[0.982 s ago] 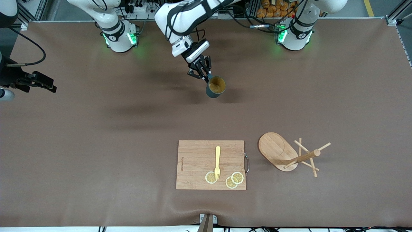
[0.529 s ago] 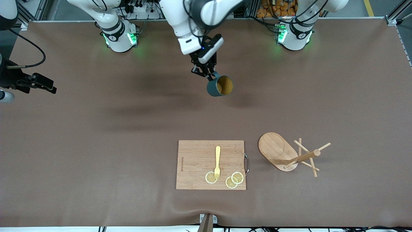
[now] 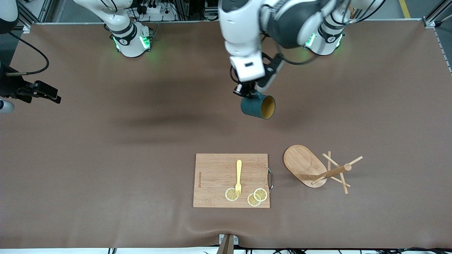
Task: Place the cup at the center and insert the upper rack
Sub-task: 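Lift the mug by its handle and carry it toward the mug tree, then lower the mug handle onto a mug tree branch with the left gripper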
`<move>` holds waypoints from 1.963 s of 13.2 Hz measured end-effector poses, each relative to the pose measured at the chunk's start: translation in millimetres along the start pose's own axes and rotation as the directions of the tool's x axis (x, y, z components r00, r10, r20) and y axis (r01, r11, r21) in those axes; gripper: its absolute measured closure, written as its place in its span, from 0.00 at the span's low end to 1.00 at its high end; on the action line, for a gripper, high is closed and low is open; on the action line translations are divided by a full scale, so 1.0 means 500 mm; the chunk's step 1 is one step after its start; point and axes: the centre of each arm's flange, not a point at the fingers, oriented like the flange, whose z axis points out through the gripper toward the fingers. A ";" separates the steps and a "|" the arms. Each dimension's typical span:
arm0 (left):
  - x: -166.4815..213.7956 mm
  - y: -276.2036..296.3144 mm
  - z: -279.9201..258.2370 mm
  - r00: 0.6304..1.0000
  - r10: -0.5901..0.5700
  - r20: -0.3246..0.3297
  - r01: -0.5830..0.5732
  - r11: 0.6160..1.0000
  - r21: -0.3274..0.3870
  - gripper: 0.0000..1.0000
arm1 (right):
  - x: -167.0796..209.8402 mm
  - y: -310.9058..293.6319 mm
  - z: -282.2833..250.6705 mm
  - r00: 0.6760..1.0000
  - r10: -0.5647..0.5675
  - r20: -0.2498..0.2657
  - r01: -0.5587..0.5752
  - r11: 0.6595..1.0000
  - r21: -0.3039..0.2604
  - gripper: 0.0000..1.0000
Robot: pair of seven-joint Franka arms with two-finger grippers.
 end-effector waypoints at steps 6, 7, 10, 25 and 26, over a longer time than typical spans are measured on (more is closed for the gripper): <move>0.271 0.025 -0.035 0.962 -0.065 0.265 0.071 0.997 -0.014 0.79 | 0.001 0.010 0.002 1.000 0.010 0.001 -0.010 1.000 0.001 0.00; 0.316 0.025 -0.033 0.950 -0.074 0.302 0.084 0.996 -0.019 0.79 | 0.001 0.010 0.002 1.000 0.010 0.002 -0.010 1.000 0.001 0.00; 0.436 0.018 -0.031 0.900 -0.109 0.422 0.142 0.989 -0.047 0.79 | 0.001 0.006 0.002 1.000 0.006 0.002 -0.006 1.000 0.001 0.00; 0.774 -0.006 0.113 0.512 -0.165 0.843 0.414 0.907 -0.074 0.79 | 0.003 -0.020 -0.026 0.999 -0.017 -0.028 0.017 1.000 0.006 0.00; 0.782 -0.004 0.131 0.487 -0.162 0.858 0.422 0.904 -0.069 0.79 | 0.004 -0.020 -0.027 0.999 -0.017 -0.029 0.017 1.000 0.006 0.00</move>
